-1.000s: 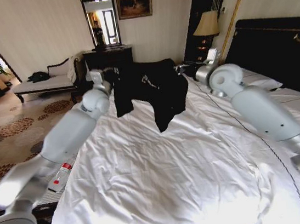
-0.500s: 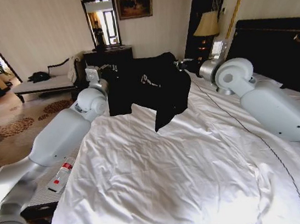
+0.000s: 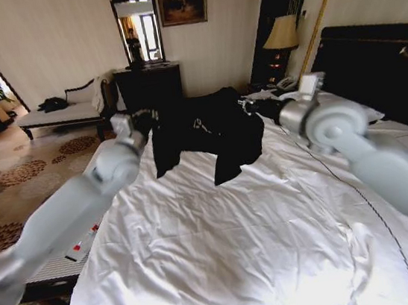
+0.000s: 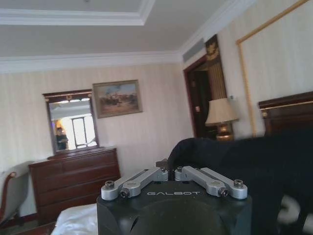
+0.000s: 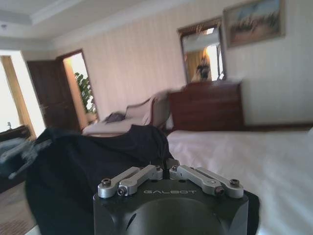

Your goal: Fold the clothes on the bed.

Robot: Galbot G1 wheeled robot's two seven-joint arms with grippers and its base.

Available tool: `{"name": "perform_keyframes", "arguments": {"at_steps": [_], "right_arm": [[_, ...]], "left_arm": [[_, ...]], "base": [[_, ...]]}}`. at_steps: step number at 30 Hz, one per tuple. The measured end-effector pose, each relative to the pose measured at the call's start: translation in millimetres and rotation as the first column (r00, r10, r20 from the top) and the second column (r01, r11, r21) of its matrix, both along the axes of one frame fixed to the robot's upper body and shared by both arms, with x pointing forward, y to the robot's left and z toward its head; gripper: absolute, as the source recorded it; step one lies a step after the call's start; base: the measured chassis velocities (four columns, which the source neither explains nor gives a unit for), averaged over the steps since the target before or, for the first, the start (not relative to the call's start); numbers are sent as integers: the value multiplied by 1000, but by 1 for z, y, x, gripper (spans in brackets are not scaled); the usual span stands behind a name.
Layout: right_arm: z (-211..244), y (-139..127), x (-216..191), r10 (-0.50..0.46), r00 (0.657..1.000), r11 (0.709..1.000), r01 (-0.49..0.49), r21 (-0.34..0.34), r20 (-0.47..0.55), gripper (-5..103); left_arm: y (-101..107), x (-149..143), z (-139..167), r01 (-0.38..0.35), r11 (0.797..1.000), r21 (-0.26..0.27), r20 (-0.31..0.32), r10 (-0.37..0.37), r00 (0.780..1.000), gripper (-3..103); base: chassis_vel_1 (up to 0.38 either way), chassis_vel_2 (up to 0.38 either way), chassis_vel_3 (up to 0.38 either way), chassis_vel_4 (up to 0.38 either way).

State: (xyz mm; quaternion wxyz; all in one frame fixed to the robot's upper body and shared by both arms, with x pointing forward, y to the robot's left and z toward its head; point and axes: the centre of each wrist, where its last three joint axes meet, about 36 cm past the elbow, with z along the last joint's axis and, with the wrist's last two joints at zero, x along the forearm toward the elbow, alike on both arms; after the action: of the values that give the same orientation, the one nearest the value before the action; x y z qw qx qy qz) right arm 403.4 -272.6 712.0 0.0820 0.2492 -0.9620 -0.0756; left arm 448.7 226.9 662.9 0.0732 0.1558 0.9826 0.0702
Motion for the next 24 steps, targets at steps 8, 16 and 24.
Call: {"name": "perform_keyframes", "arguments": {"at_steps": [8,16,24], "right_arm": [[-33,8,-84,36,990,999,-31,38,-138,1],[-92,-2,-101,-72,932,996,87,26,-356,1],[-109,3,-105,-51,908,996,77,47,-417,1]], "left_arm": [[8,-89,-26,70,992,103,-57,-64,996,1],[0,-136,-51,162,975,152,-189,-132,973,1],[2,-134,-86,136,977,164,-290,-84,953,1]], "base": [[0,0,0,0],[0,0,0,0],[0,0,0,0]]}}
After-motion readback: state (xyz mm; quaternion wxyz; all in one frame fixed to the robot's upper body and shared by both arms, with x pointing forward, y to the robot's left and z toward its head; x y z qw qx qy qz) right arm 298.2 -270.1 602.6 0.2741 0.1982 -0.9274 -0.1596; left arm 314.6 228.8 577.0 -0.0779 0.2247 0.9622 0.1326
